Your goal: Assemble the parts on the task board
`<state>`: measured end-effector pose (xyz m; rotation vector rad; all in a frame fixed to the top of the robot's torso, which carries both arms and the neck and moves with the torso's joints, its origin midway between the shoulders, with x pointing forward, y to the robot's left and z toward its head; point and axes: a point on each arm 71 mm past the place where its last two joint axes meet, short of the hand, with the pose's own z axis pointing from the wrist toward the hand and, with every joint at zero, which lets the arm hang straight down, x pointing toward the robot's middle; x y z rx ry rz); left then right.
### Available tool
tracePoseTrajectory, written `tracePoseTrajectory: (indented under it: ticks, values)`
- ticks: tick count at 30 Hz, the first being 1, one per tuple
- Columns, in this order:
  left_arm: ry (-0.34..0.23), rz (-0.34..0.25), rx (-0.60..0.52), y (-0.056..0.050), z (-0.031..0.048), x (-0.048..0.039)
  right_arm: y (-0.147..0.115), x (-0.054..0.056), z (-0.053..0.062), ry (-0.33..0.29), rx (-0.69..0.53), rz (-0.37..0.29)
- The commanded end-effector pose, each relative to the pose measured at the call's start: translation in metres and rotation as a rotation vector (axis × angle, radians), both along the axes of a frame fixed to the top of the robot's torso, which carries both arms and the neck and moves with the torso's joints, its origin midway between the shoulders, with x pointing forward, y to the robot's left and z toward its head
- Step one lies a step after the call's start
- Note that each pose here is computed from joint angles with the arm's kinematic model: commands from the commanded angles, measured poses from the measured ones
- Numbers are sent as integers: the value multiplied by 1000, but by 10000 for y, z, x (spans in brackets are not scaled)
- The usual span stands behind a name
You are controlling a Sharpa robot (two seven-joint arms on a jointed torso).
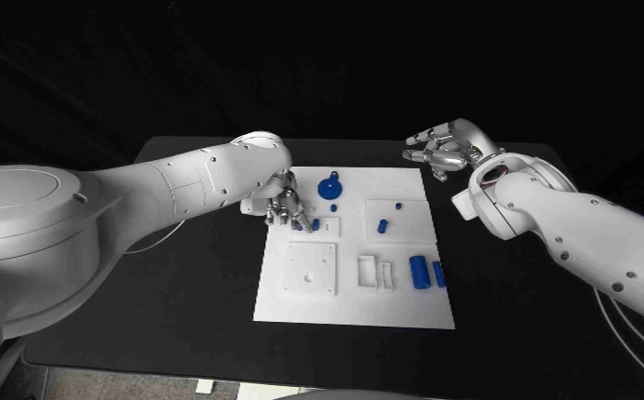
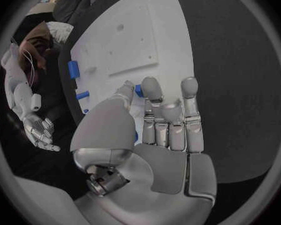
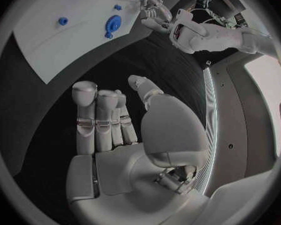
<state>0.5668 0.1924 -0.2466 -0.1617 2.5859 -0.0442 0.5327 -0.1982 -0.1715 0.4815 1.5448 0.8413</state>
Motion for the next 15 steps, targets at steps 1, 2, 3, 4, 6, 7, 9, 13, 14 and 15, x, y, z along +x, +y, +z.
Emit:
tracePoseTrajectory:
  ticks: [1,2,3,4,6,7,9,13,14,15]
  values:
    - [-16,0,-5,0,-16,-1,11,-5,0,-4,-4,11]
    - [-17,0,-7,3,-16,0,11,-5,0,-4,-4,11]
    - [-18,1,-8,6,-16,0,11,-5,0,-4,-4,11]
    - [-19,1,-9,10,-15,0,11,-5,-1,-4,-4,11]
    - [-22,3,-10,21,-14,-1,10,-5,-2,-4,-3,11]
    - [-25,5,-11,29,-14,-1,10,-5,-2,-4,-4,10]
    - [-28,7,-11,46,-12,-1,8,-6,-3,-4,-4,10]
    - [-26,5,-14,84,-11,-11,2,-7,-5,-4,-4,9]
    - [-25,4,-15,93,-10,-14,-1,-7,-5,-4,-4,9]
    - [-25,3,-16,99,-9,-17,-3,-7,-6,-4,-5,8]
